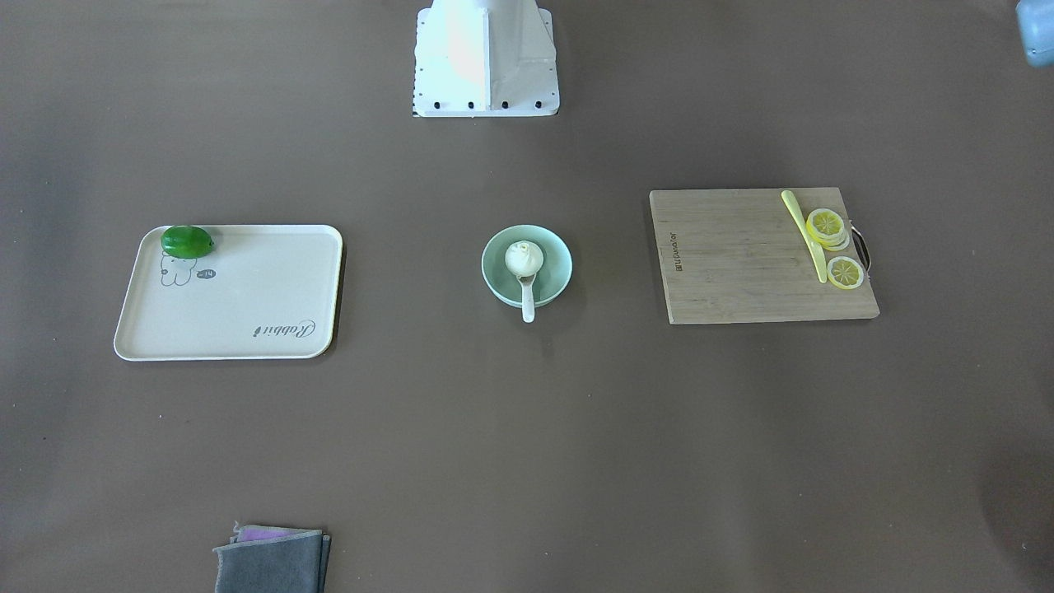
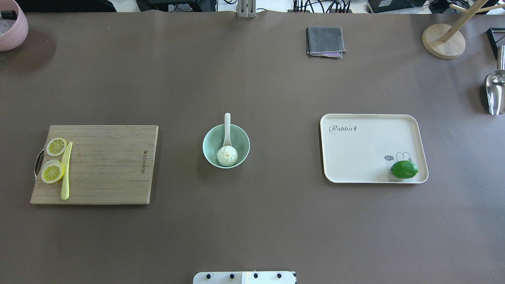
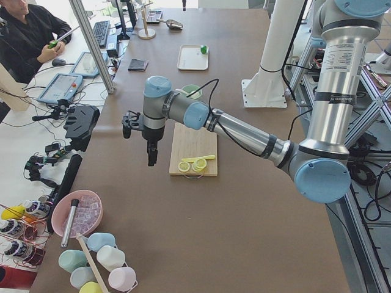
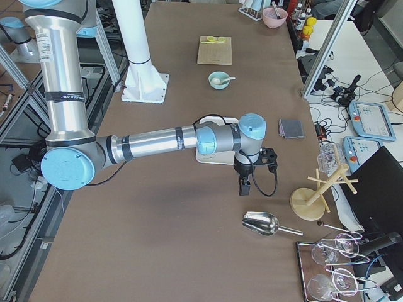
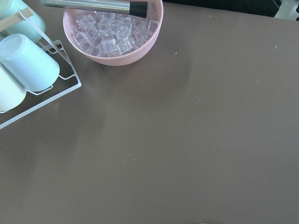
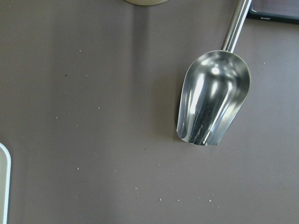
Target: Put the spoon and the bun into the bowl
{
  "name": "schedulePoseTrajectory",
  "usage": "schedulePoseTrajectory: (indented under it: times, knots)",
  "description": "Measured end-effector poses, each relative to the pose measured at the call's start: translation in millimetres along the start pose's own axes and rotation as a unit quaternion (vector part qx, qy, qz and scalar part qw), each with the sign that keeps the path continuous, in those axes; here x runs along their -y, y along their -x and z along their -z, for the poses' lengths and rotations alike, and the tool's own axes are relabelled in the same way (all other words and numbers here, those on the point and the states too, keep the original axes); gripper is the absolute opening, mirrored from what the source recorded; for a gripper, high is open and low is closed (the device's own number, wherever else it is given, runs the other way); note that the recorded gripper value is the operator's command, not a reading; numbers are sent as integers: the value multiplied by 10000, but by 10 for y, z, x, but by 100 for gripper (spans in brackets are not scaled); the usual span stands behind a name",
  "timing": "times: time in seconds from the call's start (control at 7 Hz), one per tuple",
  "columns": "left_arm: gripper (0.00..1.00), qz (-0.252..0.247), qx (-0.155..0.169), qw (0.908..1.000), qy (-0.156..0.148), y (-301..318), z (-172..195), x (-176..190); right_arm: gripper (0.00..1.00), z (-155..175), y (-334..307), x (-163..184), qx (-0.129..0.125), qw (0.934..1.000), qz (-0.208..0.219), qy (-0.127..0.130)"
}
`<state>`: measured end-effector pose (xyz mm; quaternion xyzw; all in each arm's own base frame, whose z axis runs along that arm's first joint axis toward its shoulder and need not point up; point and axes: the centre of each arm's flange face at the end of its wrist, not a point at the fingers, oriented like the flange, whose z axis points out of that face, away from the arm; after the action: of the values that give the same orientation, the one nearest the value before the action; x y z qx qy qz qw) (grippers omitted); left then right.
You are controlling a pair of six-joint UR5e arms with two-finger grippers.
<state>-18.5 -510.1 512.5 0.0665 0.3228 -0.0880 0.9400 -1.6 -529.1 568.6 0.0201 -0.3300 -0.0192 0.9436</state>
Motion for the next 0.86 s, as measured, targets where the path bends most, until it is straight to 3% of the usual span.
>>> schedulePoseTrajectory:
  times: [0.14,0.43,0.86]
  knots:
    - [98,-194,-87,9996,160,323,-66,-187,100,20,20,-89,90,9999,-55,70]
    - [98,-120,-333,9988,336,632,-111,-427,100,-7,17,-193,249,9995,-122,154]
    - [98,14,-369,9982,475,786,-212,-538,100,-87,-38,-236,303,9990,-200,244]
